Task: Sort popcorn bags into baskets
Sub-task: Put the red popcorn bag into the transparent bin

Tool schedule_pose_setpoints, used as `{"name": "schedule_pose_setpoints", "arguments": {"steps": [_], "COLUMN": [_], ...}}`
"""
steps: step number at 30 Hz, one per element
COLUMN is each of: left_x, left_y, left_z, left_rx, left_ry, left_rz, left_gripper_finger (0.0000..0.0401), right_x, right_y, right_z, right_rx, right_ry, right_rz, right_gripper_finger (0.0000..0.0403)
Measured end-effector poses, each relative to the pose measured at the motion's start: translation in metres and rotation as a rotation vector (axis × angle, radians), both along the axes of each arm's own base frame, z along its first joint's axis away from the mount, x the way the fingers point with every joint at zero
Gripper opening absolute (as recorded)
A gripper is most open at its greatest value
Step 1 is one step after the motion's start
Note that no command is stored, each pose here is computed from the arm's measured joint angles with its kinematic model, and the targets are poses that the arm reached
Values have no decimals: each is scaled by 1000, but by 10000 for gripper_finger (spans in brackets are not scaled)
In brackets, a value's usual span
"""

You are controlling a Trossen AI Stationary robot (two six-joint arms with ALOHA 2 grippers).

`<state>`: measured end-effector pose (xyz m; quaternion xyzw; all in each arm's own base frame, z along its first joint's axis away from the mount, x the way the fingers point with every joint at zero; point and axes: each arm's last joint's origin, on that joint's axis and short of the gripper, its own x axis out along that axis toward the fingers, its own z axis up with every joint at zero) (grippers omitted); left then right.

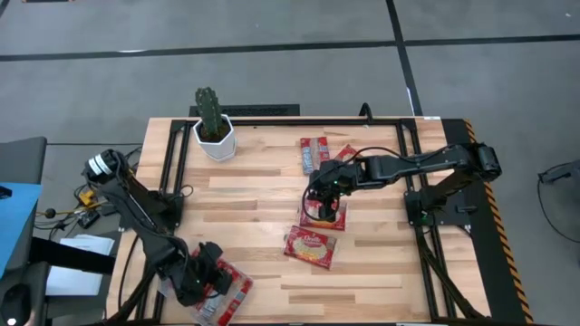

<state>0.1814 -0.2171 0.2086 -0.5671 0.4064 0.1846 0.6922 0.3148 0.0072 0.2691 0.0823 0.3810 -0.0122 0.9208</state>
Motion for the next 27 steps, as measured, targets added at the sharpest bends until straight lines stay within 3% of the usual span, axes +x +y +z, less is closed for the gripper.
{"name": "schedule_pose_setpoints", "arguments": {"steps": [5, 10, 15, 20, 27], "left_x": [-1, -10, -4, 22, 65], "left_y": [23, 62, 113, 164, 234], "left_z": [27, 59, 80, 82, 73], "left_rx": [-4, 38, 246, 436, 551], "left_ry": [-89, -207, -338, -277, -249], "left_rz": [89, 243, 432, 461, 381], "left_gripper_finger": [215, 219, 219, 220, 220], "right_x": [-2, -7, -8, -6, 3], "right_y": [-5, -30, -71, -119, -150], "right_z": [-2, -5, -11, -39, -95], "right_rx": [4, -57, -182, -197, -157], "right_ry": [33, 81, 108, 205, 359], "right_rz": [-25, -199, -432, -591, -650], "right_gripper_finger": [18, 24, 15, 10, 23]}}
